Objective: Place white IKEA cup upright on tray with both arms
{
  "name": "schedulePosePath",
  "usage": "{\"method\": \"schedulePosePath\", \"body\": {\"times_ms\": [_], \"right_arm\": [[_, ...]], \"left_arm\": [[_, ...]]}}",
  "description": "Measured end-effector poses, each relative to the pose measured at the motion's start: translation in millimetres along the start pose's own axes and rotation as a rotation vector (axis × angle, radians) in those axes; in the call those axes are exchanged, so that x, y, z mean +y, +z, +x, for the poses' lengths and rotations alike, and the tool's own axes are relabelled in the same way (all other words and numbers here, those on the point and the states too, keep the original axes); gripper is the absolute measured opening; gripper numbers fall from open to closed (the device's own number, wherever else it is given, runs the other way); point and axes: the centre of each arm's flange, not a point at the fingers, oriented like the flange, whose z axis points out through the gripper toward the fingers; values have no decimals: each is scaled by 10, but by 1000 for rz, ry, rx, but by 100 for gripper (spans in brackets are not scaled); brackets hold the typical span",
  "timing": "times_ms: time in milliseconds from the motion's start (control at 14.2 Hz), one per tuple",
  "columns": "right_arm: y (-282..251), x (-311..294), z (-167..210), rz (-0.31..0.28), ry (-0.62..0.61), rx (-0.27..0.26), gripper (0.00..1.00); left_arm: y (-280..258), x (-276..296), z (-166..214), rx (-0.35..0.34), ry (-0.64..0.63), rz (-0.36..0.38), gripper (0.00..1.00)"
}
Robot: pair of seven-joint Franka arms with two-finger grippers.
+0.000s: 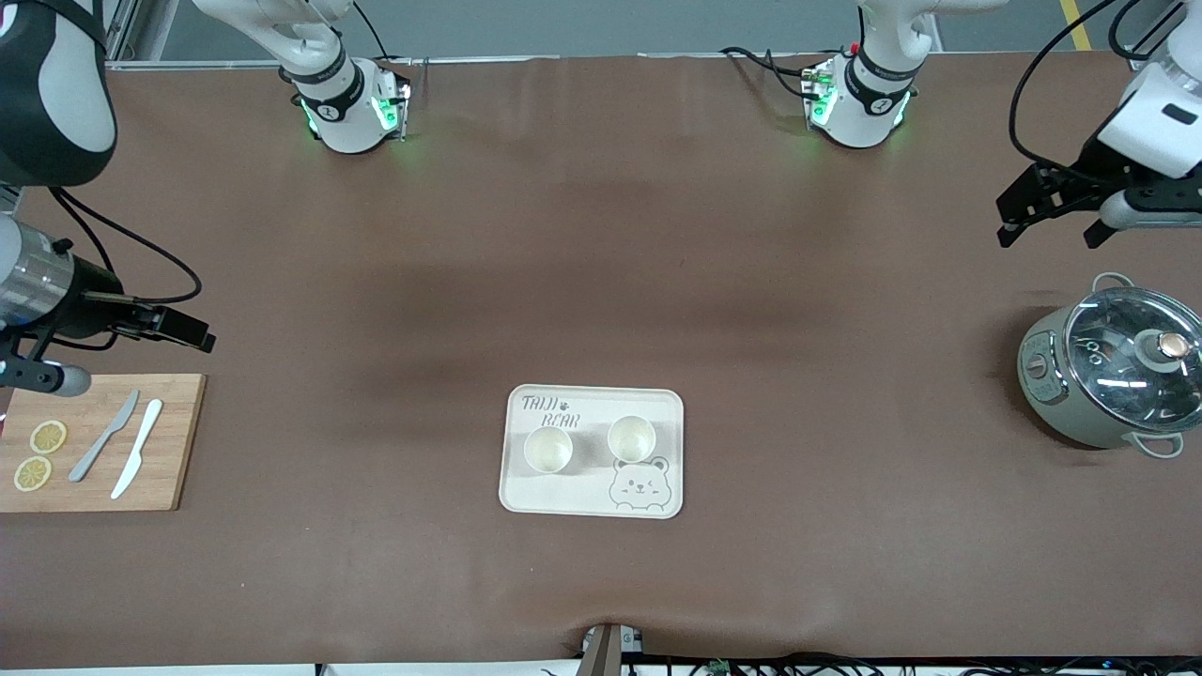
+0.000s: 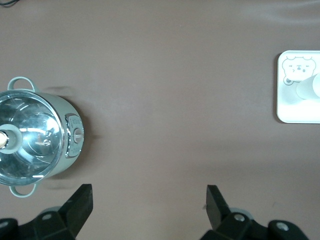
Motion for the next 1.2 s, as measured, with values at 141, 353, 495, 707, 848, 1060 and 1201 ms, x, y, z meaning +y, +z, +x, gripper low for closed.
{"method": "schedulePosePath", "body": {"times_ms": [141, 353, 495, 707, 848, 1060, 1201], "right_arm": [[-180, 141, -49, 2, -24, 27, 100], [-304, 254, -96, 2, -32, 41, 100], [-292, 238, -99, 2, -35, 39, 100], [-268, 202, -107, 3, -41, 34, 100], [-262, 182, -110, 3, -45, 32, 100], [-260, 184, -112, 3, -45, 31, 100], [-258, 184, -113, 2, -44, 29, 100]], "left_arm": [[-56, -46, 16, 14, 4, -1, 100], [-190, -33, 137, 20, 6, -2, 100], [-267, -21, 271, 5, 8, -3, 100], [-280, -13, 406, -4, 37, -3, 100], [-245, -12, 422, -19, 47, -4, 100], [-189, -7, 412, -52, 49, -5, 100], [-171, -6, 409, -68, 70, -5, 100]]}}
